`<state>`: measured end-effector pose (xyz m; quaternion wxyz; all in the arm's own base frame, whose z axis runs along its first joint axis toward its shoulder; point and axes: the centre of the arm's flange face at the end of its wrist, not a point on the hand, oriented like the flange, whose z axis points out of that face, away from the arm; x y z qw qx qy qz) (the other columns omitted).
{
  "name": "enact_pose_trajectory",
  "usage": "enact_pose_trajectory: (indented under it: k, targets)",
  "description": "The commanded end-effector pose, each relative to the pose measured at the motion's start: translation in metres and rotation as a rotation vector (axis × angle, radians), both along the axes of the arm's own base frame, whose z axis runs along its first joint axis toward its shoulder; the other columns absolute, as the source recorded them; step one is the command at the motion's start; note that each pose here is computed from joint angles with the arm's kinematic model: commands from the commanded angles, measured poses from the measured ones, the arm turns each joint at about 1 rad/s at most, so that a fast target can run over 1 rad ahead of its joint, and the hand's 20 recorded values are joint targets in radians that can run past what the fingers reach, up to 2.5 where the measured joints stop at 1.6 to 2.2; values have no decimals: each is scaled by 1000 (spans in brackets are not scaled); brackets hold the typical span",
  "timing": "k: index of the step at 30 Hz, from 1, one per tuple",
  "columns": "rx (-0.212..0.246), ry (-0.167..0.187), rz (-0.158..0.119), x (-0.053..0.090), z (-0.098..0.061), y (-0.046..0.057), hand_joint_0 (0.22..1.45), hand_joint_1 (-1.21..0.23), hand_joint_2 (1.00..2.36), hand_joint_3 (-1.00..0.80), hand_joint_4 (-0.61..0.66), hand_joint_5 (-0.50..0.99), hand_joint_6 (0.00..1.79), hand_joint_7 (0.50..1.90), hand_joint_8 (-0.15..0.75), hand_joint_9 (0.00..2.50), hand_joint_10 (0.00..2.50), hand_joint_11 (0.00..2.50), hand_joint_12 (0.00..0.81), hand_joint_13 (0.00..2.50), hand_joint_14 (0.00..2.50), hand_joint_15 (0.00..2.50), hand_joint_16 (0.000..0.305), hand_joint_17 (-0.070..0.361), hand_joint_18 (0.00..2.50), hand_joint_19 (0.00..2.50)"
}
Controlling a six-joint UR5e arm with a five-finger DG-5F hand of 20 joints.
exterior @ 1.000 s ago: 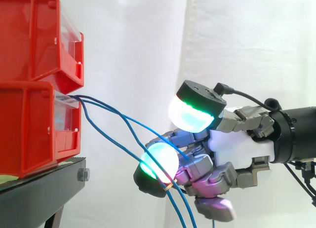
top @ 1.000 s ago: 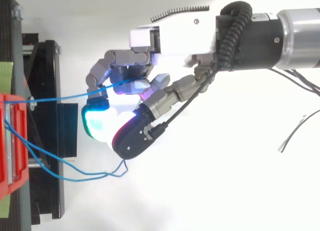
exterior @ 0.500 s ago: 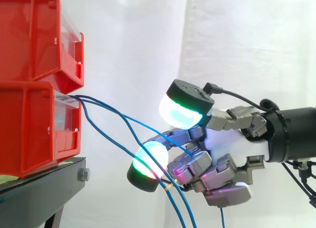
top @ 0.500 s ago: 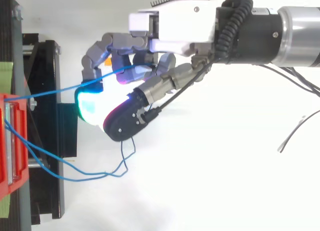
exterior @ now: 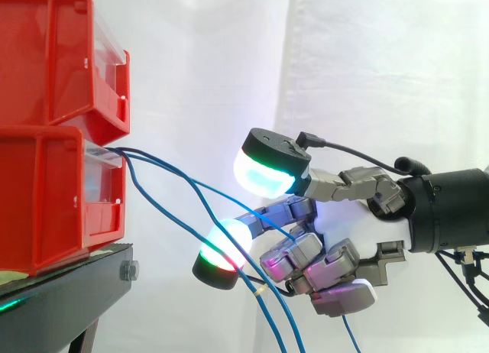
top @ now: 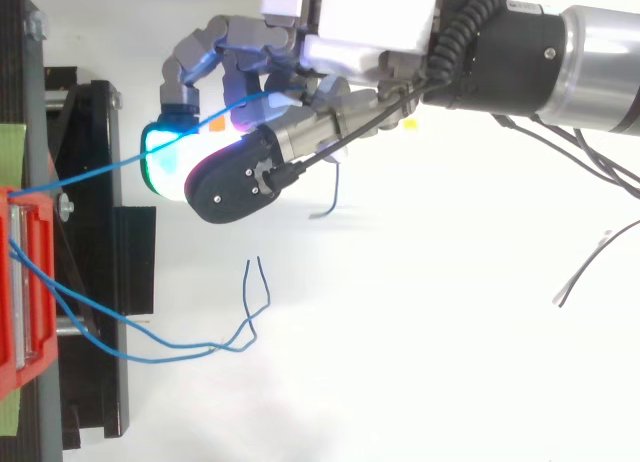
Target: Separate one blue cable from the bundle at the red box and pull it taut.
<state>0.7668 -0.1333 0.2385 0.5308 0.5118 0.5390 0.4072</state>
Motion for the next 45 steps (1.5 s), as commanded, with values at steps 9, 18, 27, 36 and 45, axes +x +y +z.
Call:
enact_pose_trajectory:
  k: [9,18,27,36,45]
  targets:
    - [75,-4,-22,-1,-1,-4,462,-552,1000,-500,151,-252,840,932,428,346,2500,2321,758,1570,2500,1929,271,203,2022,927]
    - [107,-10,-25,-2,-1,-7,484,-565,1000,-500,140,-251,837,952,413,349,2500,2352,760,1550,2500,1916,262,197,1979,923]
    - [149,-5,-35,-6,-9,-10,579,-491,1006,-432,100,-246,828,985,382,352,2500,2415,769,1501,2500,1927,81,182,1860,1015]
    - [180,-16,-39,-8,-16,-11,601,-563,1012,-230,130,-244,839,948,403,375,2500,2334,726,1523,2500,1880,254,190,1950,911]
    - [180,-16,-41,-8,-16,-13,611,-646,1012,-173,138,-244,844,940,403,377,2500,2364,710,1517,2500,1865,255,191,1960,892]
